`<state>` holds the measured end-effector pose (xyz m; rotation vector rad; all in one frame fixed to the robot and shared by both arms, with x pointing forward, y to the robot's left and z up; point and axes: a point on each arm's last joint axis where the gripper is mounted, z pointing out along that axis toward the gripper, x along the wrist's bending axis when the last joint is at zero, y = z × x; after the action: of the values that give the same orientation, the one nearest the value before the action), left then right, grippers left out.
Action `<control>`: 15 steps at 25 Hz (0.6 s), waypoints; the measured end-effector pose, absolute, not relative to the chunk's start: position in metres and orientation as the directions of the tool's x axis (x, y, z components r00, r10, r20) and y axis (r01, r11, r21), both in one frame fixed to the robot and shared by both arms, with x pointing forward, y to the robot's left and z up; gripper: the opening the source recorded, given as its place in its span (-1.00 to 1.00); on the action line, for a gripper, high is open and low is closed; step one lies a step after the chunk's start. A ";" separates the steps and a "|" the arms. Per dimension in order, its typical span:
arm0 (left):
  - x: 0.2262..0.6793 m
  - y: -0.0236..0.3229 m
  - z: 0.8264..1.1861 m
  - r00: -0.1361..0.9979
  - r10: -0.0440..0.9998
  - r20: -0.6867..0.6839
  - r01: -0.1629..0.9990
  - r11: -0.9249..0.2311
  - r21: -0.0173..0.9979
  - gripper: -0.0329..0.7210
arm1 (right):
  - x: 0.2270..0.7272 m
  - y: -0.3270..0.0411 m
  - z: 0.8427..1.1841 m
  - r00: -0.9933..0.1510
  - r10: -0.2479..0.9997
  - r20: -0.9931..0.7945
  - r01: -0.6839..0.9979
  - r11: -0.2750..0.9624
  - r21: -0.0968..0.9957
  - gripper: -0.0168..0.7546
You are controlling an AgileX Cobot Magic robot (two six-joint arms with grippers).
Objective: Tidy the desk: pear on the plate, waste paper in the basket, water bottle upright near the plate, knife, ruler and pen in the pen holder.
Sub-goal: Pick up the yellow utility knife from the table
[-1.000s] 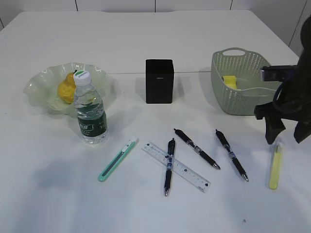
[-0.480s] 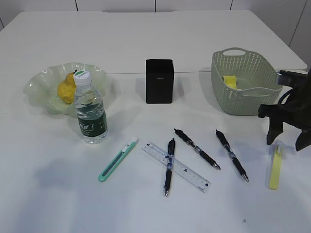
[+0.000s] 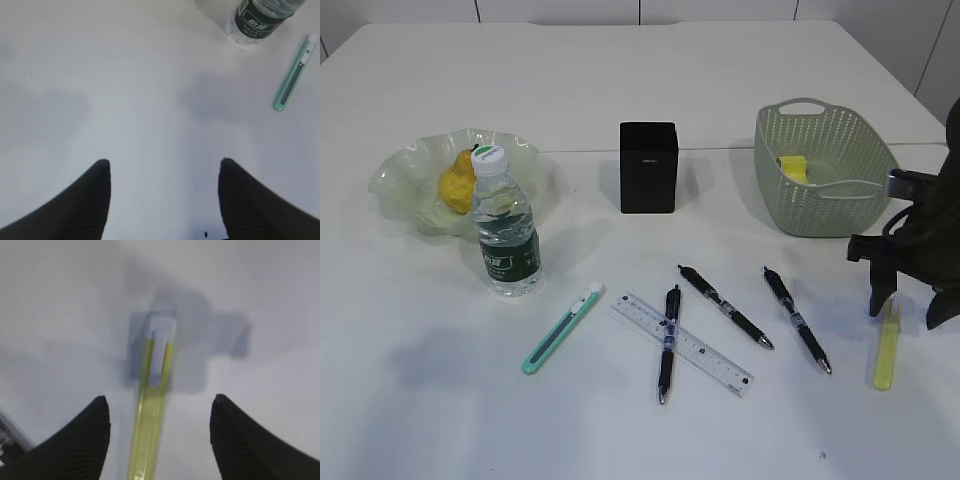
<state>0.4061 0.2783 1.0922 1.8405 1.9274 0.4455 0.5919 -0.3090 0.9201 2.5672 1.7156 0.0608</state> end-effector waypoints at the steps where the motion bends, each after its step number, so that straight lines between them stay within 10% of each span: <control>1: 0.406 0.278 1.092 -0.021 0.996 -0.090 0.855 0.064 0.514 0.35 | 0.593 -0.309 0.918 0.385 0.923 0.009 0.920 -0.385 0.069 0.26; 15: 0.407 0.278 1.093 -0.019 0.996 -0.091 0.847 0.065 0.528 0.35 | 0.600 -0.307 0.900 0.422 0.906 0.036 0.902 -0.423 0.082 0.26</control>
<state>0.4074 0.2782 1.0930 1.8304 1.9161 0.4578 0.6003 -0.3073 0.9000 2.6063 1.6588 0.1153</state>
